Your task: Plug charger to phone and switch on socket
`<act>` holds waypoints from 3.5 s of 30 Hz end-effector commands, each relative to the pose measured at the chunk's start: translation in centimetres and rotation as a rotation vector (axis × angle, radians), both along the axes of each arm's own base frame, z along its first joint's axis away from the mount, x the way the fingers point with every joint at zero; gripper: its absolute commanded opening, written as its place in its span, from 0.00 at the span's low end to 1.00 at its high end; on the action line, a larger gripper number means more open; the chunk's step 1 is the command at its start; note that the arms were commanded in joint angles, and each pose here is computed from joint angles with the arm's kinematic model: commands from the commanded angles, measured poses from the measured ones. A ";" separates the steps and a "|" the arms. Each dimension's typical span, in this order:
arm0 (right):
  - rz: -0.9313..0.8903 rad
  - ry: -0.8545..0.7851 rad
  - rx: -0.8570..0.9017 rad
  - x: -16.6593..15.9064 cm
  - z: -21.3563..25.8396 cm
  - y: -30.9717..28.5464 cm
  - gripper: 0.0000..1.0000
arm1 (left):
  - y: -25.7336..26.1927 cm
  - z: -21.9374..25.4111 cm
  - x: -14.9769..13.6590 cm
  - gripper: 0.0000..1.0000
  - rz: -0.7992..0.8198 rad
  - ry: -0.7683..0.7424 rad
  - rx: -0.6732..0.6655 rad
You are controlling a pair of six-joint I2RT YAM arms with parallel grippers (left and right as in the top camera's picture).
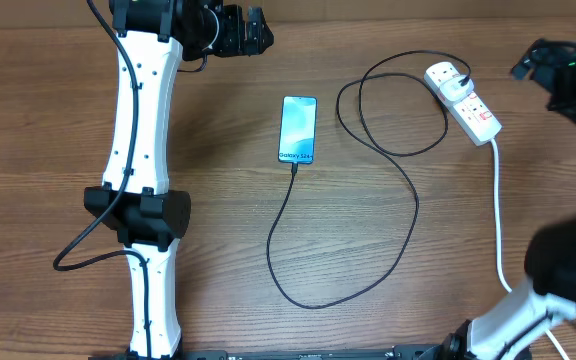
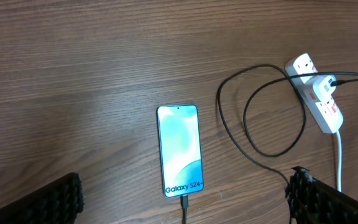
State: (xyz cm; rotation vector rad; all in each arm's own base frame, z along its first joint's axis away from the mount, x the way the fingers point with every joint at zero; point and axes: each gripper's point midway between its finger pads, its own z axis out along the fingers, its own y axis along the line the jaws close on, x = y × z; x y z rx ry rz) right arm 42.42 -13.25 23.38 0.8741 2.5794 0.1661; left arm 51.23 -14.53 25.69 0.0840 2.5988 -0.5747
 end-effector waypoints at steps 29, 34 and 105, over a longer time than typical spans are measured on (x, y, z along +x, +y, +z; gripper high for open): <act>0.257 -0.208 -0.007 -24.9 9.5 14.7 1.00 | 0.3 -0.5 0.2 1.00 -0.004 0.003 0.014; 0.257 -0.193 -0.005 -25.1 9.3 14.7 1.00 | 0.3 -0.5 0.2 1.00 -0.004 0.002 0.015; 0.409 -1.119 -0.340 -17.9 -6.4 16.2 1.00 | 0.3 -0.5 0.2 1.00 -0.004 0.003 0.014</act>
